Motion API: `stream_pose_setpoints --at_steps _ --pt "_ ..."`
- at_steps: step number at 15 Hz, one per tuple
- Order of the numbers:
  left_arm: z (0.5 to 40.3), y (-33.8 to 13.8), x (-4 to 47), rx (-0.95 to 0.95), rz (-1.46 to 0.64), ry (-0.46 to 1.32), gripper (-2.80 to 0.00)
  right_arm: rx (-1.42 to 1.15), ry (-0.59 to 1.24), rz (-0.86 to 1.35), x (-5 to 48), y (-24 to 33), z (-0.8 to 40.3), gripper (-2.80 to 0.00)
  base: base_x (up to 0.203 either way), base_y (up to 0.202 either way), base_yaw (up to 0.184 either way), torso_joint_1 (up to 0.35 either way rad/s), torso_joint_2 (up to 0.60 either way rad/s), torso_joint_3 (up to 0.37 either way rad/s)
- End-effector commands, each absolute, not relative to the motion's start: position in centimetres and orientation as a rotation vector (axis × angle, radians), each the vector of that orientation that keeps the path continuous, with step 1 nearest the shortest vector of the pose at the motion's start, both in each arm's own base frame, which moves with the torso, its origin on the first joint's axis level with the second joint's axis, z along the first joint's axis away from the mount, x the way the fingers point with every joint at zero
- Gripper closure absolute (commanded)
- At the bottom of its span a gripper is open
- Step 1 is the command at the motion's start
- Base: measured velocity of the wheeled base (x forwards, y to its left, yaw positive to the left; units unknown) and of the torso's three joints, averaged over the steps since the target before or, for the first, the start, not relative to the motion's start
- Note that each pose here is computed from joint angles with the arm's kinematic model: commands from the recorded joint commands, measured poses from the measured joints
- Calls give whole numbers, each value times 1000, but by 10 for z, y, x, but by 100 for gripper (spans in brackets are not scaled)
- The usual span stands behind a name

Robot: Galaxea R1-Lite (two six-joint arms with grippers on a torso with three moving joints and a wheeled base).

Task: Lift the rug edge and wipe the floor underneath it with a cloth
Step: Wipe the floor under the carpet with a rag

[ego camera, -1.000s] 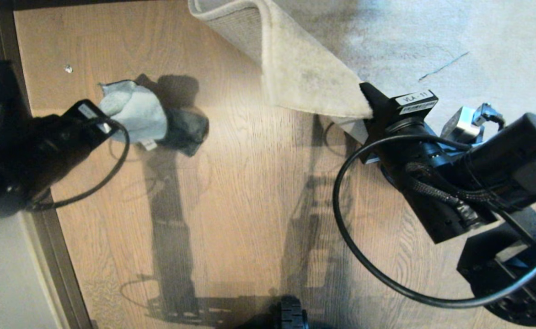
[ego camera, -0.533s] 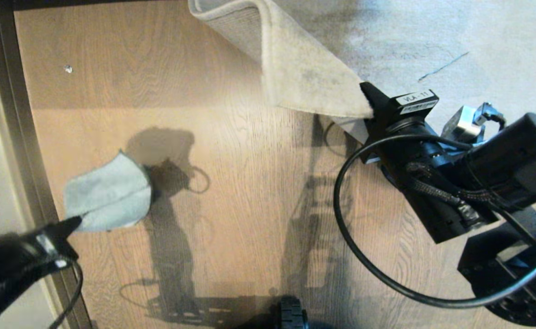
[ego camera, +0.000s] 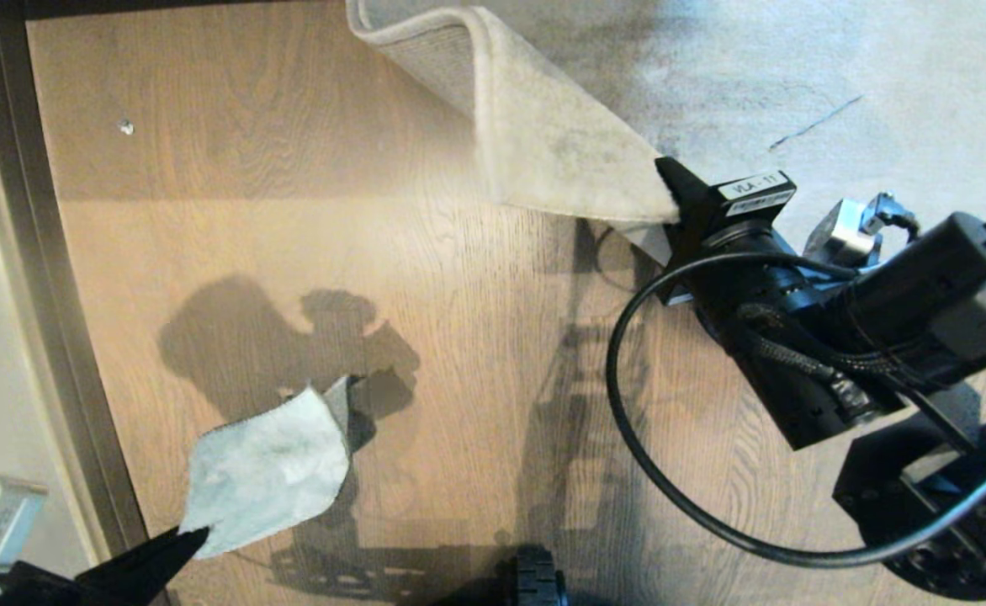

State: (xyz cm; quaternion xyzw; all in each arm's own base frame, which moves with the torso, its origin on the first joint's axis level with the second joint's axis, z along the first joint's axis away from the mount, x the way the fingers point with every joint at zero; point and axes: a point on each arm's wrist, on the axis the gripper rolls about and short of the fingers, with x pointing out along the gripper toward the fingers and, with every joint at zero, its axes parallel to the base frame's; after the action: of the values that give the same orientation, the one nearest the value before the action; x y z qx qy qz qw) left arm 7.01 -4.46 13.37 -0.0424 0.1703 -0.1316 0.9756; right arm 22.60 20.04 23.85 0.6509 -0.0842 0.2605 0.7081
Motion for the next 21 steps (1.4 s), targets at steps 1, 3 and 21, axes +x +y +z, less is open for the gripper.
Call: stream_pose_setpoints --at_steps 1,3,21 --pt "130 -56 77 -51 -308 401 0 1470 -217 598 226 200 240 0 0 0 0 0 0 0" --pt "134 -69 88 -65 -322 438 0 1468 -216 594 226 201 239 0 0 0 0 0 0 0" --pt "162 -232 242 -299 -339 318 0 1455 -244 556 229 184 239 0 0 0 0 0 0 0"
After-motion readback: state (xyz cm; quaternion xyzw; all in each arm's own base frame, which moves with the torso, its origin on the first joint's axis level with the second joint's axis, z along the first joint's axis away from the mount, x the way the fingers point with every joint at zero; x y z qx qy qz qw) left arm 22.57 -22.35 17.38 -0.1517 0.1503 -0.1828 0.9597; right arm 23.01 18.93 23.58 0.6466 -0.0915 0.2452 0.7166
